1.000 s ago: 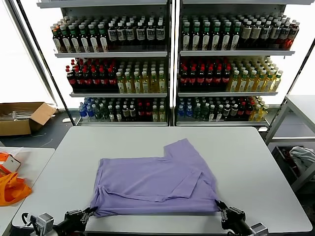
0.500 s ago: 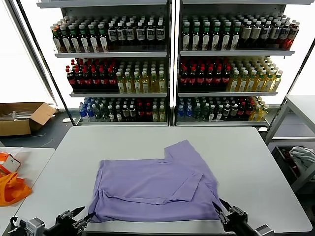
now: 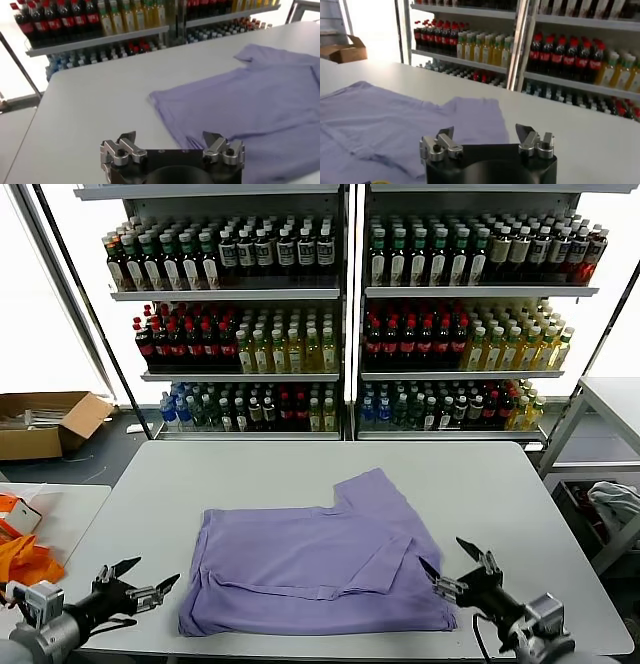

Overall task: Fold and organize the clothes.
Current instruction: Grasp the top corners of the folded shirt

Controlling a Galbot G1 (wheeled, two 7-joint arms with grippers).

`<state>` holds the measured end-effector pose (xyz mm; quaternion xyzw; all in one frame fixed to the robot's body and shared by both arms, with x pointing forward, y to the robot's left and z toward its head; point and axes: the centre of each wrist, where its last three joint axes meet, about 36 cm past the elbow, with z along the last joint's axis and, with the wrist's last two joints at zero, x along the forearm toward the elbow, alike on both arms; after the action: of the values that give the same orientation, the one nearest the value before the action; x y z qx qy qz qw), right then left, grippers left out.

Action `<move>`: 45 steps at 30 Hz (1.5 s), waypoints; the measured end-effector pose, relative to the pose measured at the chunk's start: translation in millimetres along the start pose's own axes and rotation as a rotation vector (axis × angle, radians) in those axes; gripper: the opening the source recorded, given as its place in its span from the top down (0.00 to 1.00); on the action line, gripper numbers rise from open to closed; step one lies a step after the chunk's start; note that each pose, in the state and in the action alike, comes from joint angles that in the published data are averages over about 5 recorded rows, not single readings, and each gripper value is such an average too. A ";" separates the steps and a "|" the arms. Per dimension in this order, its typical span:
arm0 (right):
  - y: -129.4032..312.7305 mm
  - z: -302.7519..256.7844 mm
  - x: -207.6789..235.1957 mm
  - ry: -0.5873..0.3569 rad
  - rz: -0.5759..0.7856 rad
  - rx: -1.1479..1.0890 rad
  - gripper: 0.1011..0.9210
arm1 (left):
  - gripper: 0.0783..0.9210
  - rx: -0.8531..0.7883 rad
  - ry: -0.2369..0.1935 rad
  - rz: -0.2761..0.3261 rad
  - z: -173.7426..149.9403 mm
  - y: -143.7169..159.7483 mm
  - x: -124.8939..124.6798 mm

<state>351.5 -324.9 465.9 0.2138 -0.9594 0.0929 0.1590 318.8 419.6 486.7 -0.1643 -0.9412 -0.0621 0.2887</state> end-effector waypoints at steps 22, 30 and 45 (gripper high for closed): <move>-64.4 -34.3 -213.9 0.093 -0.125 -0.051 0.12 | 0.12 0.118 -0.076 0.081 -20.1 60.0 -124.5; -59.9 -27.4 -247.2 0.148 -0.139 -0.062 0.12 | 0.12 0.130 -0.052 0.122 -13.4 52.9 -151.6; -45.9 -15.1 -266.9 0.196 -0.168 -0.082 0.46 | 0.43 0.123 -0.007 0.182 1.9 33.9 -180.0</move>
<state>604.7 -260.5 393.0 0.2764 -0.9210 0.0604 0.2679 469.8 402.5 384.4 -0.2314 -0.9253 0.0229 0.2996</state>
